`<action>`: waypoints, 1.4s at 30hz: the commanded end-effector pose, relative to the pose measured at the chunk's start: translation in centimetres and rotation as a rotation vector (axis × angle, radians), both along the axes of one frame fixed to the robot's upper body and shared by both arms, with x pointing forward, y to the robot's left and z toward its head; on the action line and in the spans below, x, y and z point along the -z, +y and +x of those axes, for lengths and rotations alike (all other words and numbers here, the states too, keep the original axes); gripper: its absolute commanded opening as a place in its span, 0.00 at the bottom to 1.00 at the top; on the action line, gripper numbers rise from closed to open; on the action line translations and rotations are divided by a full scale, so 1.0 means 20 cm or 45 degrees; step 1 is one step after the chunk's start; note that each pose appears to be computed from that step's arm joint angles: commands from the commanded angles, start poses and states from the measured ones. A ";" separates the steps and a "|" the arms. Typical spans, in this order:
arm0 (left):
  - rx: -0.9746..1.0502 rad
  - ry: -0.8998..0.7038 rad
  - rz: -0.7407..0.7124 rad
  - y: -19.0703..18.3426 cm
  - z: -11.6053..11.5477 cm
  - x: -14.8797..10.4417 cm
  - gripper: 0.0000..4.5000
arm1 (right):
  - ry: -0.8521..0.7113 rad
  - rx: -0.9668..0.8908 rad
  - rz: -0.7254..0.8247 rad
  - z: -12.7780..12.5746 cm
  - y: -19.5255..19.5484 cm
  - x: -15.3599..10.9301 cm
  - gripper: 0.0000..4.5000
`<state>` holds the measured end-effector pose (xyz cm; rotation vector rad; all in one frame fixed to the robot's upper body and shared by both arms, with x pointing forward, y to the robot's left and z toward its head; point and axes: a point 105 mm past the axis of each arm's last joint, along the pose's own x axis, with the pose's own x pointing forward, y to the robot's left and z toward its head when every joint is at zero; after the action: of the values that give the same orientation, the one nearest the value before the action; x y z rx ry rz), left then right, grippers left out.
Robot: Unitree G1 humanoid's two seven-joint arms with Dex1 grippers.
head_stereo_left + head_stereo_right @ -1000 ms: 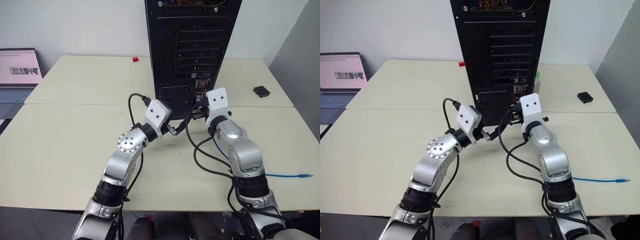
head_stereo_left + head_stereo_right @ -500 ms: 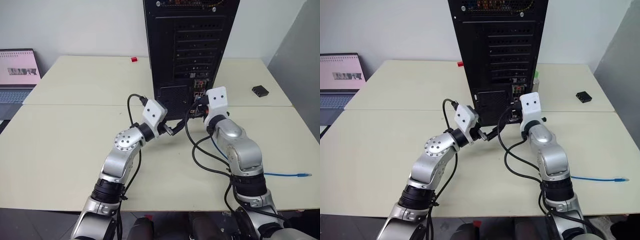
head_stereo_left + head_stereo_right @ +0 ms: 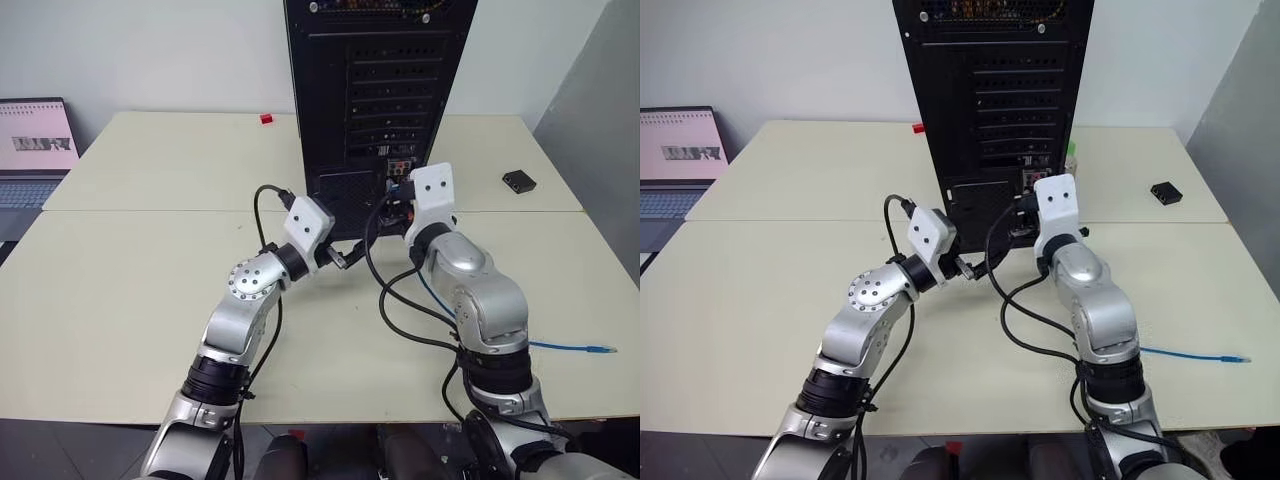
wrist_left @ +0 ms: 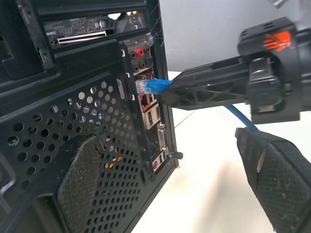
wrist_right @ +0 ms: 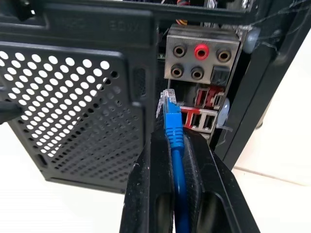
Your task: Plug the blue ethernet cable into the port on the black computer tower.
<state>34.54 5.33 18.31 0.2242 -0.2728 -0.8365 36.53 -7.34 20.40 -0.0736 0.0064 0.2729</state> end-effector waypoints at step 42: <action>-0.018 -0.098 0.003 0.00 0.01 -0.07 1.00 | 0.018 0.091 0.125 0.03 -0.03 -0.04 0.00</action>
<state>34.92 5.46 18.06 0.2521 -0.2749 -0.8188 37.49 -7.65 19.46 0.0169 0.0816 0.2055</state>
